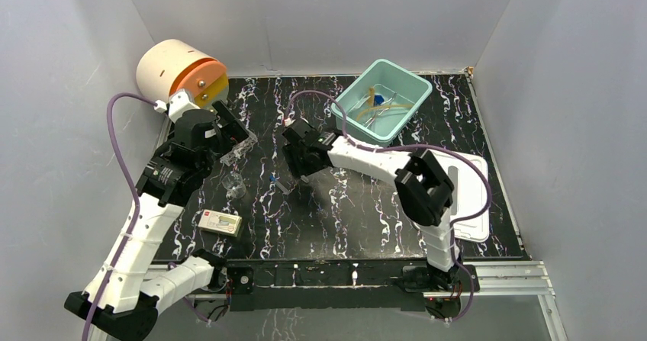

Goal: Organize the chemistry lab equipment

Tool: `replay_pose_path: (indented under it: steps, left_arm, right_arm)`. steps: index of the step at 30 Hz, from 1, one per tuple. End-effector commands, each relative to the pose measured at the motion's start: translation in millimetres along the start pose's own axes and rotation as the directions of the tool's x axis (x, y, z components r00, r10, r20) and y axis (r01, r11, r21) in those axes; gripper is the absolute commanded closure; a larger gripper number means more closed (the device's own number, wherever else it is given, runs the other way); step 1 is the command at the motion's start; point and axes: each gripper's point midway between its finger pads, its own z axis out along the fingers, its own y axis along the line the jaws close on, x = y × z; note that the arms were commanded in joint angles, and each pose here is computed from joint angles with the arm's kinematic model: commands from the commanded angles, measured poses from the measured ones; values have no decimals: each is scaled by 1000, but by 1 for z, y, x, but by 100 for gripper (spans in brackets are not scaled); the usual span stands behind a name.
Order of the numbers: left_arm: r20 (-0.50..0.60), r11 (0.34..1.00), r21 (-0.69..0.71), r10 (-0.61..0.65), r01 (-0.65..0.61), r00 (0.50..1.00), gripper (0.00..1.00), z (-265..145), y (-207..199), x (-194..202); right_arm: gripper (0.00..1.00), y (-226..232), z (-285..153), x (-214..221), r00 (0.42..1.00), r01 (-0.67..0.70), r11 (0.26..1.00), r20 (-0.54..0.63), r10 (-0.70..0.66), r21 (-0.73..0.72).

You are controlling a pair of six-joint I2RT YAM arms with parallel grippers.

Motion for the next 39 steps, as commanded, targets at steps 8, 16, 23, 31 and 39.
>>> replay_pose_path:
  steps: [8,16,23,31,39]
  left_arm:
    - [19,1000,-27,2,-2,1000,2,-5,8,-5]
    - [-10,999,-55,2,-3,1000,2,-3,12,2]
    - [-12,998,-58,-3,2,1000,2,-2,12,3]
    - [-4,998,-65,-5,5,1000,2,-3,13,0]
    - [-23,997,-69,-18,16,1000,8,-2,13,5]
  right_arm:
    - [38,-2,29,-16,995,90,994,-56,-86,68]
    - [40,-8,41,-7,991,62,997,-120,-55,53]
    - [40,-6,45,-22,991,91,995,-102,-85,50]
    - [47,-6,57,-18,982,131,990,-140,-124,46]
    - [57,-11,62,-4,967,183,982,-188,-173,38]
